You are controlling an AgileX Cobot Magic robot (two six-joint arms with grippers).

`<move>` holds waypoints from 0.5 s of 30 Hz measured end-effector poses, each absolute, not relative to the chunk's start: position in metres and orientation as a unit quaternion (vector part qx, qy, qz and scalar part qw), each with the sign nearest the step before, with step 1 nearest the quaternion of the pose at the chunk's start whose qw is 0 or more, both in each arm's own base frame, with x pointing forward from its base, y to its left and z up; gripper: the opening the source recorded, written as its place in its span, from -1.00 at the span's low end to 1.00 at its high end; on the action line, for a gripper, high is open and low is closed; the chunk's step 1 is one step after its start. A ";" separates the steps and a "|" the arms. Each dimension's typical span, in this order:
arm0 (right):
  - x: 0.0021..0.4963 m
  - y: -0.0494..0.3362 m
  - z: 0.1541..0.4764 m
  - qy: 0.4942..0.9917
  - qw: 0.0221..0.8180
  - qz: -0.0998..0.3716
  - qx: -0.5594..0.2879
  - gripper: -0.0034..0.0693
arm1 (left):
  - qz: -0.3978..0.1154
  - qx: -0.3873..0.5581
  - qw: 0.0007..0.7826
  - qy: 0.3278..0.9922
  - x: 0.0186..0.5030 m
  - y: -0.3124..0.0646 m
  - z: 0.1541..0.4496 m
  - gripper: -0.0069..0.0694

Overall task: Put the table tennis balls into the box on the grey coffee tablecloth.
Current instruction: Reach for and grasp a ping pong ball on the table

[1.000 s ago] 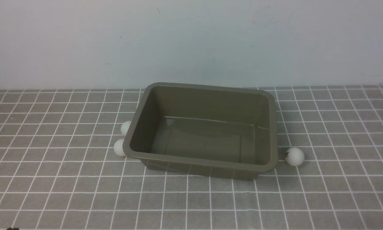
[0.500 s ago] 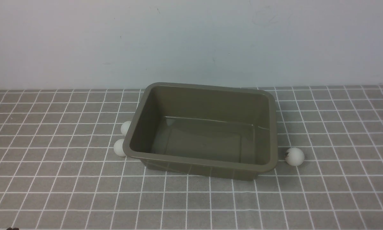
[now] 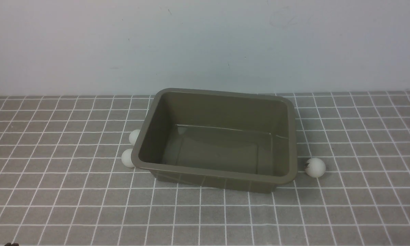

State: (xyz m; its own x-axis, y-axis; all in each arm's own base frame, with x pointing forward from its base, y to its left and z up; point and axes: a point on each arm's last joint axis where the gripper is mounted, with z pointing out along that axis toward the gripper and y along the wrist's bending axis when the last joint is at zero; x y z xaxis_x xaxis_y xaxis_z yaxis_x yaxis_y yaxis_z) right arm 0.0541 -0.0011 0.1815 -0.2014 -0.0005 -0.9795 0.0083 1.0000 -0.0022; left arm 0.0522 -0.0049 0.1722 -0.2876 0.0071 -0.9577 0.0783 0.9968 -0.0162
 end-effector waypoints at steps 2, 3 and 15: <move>0.054 -0.001 0.182 0.775 0.632 -0.003 0.003 -0.95 | -0.049 0.008 0.609 0.792 0.053 -0.006 0.175 -0.83; 0.054 -0.001 0.182 0.775 0.632 -0.003 0.003 -0.95 | -0.063 -0.005 0.615 0.786 0.053 -0.006 0.176 -0.83; 0.056 0.000 0.205 0.655 0.712 0.189 0.169 -0.95 | -0.200 -0.150 0.740 0.625 0.055 0.000 0.214 -0.83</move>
State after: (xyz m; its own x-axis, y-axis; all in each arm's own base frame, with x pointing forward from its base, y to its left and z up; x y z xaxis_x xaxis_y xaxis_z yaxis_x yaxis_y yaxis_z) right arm 0.0560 0.0003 0.2054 0.0708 0.4904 -0.8686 -0.0486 0.8715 0.4881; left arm 0.0549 -0.0002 0.2136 0.1391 -0.4830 -0.8645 0.1088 0.8752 -0.4714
